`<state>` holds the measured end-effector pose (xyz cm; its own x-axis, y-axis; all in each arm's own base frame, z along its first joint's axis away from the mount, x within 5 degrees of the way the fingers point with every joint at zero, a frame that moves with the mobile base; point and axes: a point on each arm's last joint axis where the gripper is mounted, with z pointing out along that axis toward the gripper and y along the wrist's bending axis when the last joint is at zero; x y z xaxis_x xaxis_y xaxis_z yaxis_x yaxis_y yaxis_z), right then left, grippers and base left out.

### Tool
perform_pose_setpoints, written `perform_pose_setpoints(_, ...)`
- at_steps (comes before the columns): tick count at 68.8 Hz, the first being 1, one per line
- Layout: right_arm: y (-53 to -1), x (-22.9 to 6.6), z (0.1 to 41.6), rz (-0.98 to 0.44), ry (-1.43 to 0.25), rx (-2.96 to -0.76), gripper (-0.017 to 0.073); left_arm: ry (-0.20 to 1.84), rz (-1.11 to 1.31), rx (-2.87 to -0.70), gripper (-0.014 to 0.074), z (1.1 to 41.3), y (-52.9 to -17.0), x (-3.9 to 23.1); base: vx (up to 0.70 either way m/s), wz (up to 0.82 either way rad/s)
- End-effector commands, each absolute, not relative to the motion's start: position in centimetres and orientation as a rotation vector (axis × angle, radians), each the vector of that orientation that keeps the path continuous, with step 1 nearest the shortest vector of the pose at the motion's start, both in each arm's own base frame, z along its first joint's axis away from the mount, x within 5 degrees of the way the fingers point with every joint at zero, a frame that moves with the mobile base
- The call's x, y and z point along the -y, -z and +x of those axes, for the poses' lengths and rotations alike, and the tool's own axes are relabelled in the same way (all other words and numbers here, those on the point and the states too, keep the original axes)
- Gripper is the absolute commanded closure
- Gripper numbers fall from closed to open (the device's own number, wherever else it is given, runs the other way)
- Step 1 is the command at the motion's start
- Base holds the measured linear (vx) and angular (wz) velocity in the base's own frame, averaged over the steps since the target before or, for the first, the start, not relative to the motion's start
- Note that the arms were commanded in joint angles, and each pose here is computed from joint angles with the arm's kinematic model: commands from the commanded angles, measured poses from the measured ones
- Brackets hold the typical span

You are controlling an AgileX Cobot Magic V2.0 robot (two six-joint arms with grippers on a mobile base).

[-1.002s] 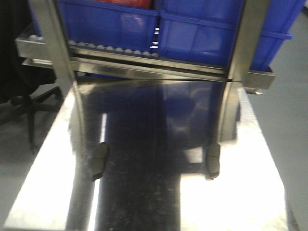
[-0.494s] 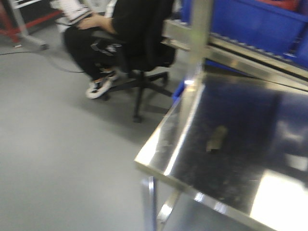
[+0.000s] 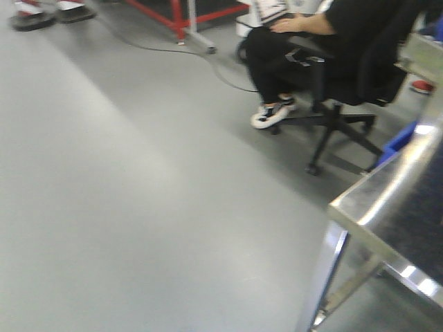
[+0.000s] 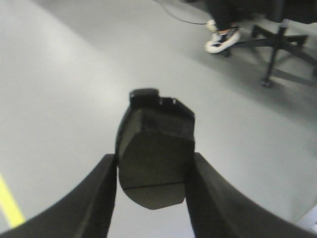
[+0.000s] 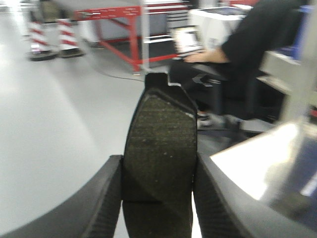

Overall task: Move and align brake pads A on conveyor
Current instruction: 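Turn the base away from the steel table holding both pads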

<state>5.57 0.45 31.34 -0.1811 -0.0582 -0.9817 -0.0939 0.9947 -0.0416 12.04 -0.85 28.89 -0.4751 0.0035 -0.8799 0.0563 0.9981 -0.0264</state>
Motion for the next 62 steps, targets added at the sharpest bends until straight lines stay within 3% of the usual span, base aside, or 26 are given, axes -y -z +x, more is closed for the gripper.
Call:
perform_pose_setpoints(1,-33.05,-0.44,5.6,-0.117,-0.021,-1.637,0.0565,0.086,0.025,-1.938,0.06,12.37,-30.73,0.94,-0.19,0.75)
perform_pose_setpoints(62,-33.05,-0.44,5.6,-0.118,-0.02,-1.637,0.0565,0.086,0.026,-1.94,0.06,12.36,-30.71,0.94,-0.07,0.76)
